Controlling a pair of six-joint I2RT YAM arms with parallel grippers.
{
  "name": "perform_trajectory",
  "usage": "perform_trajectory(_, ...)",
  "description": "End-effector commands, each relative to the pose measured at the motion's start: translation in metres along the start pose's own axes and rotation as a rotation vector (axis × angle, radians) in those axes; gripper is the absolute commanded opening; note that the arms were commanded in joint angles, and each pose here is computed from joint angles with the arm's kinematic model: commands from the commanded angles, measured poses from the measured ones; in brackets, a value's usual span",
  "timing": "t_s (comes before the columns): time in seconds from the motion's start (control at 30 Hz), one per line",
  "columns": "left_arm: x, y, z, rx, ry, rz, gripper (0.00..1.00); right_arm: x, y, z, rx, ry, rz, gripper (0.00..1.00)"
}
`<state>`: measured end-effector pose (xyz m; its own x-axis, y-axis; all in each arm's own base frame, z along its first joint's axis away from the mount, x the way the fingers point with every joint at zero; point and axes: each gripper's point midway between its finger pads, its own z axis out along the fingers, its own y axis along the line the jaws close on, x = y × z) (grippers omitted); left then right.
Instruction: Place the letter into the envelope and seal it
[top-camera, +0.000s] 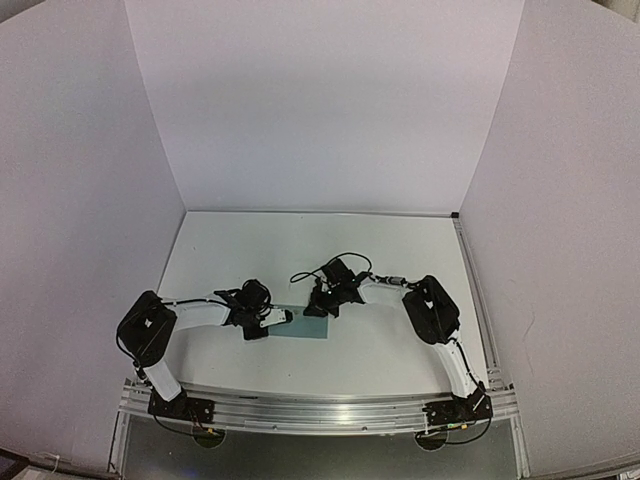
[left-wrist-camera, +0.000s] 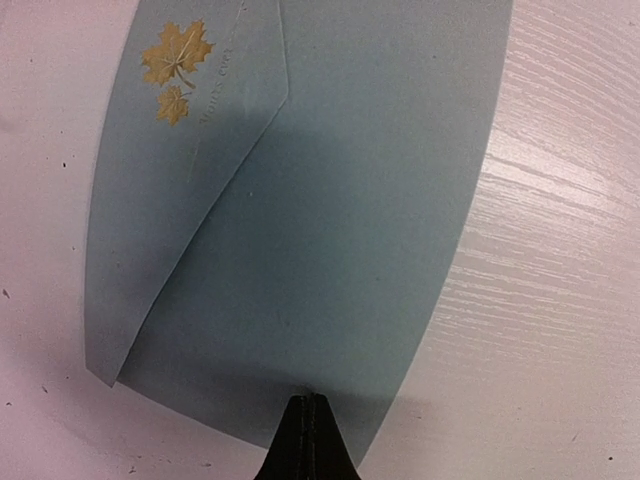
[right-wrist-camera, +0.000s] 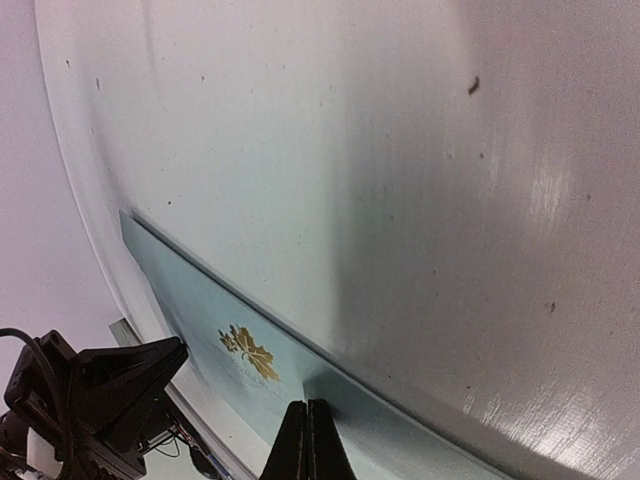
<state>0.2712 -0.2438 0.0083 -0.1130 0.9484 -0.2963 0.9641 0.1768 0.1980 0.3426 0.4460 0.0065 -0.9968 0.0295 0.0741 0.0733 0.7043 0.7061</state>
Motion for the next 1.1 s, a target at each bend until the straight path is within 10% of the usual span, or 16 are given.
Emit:
perform_trajectory(0.0,-0.005,-0.014,-0.008,0.061,-0.024,-0.013,0.0,0.004,-0.063,0.015,0.179,0.012,0.084,0.0)
perform_trajectory(1.07,-0.064,0.029,-0.073,-0.054,-0.214,-0.112,0.06,-0.017,0.076,-0.048,-0.105,-0.041,-0.142,0.0)
